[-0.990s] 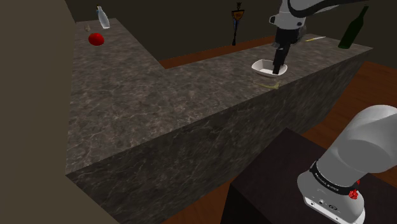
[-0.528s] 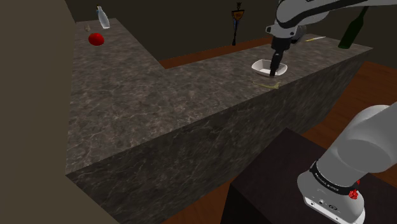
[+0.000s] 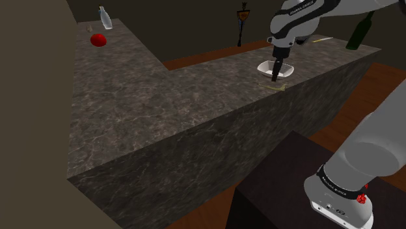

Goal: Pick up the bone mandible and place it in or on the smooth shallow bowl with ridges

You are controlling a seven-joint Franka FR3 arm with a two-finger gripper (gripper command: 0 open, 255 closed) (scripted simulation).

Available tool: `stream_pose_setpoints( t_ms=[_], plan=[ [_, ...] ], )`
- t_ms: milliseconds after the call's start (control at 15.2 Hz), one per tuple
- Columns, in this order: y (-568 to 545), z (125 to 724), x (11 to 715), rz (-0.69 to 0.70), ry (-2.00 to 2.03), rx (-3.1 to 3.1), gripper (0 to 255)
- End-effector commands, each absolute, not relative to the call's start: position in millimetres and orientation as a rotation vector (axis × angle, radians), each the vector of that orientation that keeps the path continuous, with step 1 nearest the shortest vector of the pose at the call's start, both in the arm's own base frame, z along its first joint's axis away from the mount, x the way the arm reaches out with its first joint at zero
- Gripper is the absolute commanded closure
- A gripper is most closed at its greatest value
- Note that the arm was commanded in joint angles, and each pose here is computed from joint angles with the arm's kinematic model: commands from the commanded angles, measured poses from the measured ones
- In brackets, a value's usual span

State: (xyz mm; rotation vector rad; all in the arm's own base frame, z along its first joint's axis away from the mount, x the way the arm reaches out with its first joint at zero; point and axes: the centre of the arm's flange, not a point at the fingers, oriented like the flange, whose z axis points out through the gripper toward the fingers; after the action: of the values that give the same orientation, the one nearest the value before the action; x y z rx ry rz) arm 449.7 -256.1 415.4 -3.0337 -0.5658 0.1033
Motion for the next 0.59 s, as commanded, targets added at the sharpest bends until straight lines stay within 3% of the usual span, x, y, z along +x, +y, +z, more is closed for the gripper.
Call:
stream_pose_setpoints(
  t_ms=[0,528],
  plan=[
    [-275,397,463,0.105,-0.587,-3.018,0],
    [-297,348,478,0.107,-0.61,-2.997,0]
  ],
)
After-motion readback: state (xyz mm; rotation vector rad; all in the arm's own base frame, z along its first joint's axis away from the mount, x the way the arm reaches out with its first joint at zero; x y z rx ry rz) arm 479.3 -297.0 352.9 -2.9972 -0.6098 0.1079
